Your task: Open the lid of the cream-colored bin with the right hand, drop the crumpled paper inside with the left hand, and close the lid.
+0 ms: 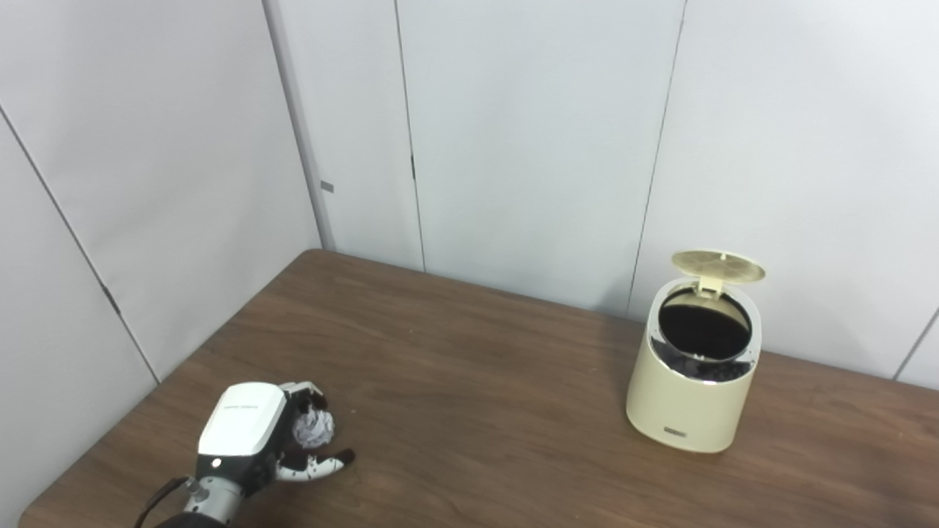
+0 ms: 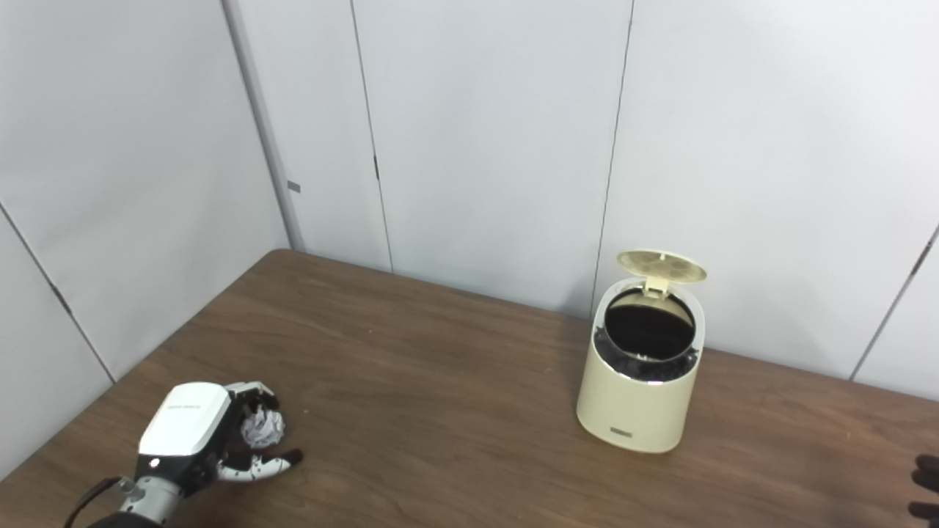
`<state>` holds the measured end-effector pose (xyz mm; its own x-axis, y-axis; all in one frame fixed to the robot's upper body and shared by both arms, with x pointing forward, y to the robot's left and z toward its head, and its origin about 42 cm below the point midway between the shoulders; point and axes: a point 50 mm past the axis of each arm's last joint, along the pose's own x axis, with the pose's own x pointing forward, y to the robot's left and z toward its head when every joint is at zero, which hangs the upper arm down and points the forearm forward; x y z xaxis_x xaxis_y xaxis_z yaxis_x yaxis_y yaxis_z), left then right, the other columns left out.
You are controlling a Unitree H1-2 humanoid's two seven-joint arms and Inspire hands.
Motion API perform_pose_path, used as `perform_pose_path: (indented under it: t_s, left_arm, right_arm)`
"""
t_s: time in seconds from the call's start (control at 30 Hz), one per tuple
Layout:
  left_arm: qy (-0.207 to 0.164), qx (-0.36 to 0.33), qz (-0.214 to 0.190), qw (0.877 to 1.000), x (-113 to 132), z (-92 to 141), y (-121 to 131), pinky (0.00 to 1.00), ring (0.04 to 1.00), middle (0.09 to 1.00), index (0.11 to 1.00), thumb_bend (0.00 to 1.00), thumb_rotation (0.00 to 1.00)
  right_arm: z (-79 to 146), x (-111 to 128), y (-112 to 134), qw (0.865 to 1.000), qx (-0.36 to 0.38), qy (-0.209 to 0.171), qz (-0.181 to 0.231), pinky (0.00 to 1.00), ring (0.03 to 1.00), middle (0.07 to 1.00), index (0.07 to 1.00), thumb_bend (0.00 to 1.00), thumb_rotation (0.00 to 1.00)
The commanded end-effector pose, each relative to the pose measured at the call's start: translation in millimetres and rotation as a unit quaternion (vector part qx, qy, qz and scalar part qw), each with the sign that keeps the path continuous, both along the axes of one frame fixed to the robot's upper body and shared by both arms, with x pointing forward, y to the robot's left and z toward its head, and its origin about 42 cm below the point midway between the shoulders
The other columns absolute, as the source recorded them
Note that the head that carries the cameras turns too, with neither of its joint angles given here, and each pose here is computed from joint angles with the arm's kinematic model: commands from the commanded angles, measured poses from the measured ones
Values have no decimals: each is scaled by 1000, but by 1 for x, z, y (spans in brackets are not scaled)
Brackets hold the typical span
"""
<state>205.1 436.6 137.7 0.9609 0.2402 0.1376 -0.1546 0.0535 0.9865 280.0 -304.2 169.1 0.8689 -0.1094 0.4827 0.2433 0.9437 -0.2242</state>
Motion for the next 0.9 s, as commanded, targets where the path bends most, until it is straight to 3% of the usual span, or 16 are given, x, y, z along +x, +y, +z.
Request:
perform_pose_path:
  t_s: [0.0,0.37,0.6,0.63,0.67,0.73,0.87]
  left_arm:
    - [21,33,9,999,-7,0,15,447,539,606,621,1000,181]
    - [26,35,16,999,-4,-8,19,413,506,583,611,999,96]
    - [-1,37,7,999,-4,-18,18,346,424,496,524,952,17]
    - [-5,40,3,999,-4,-20,18,335,413,485,506,742,36]
    - [-9,42,0,999,-4,-21,18,323,401,468,513,612,14]
    - [-17,44,-4,999,-4,-24,19,305,382,454,517,545,3]
    - [-24,42,-3,999,-4,-28,19,259,333,434,523,520,0]
  right_arm:
    - [18,4,-3,999,-4,-39,5,553,698,720,679,403,742]
    - [22,5,-12,999,-1,-34,12,536,683,709,671,429,720]
    - [23,6,-14,999,4,-35,14,528,674,701,663,452,709]
    - [24,6,-15,999,5,-35,14,526,671,699,661,456,708]
    - [24,6,-15,999,6,-35,14,522,667,696,658,465,702]
    - [24,6,-16,999,3,-36,15,522,669,698,660,474,702]
    - [25,4,-17,999,-1,-34,15,521,668,699,660,490,703]
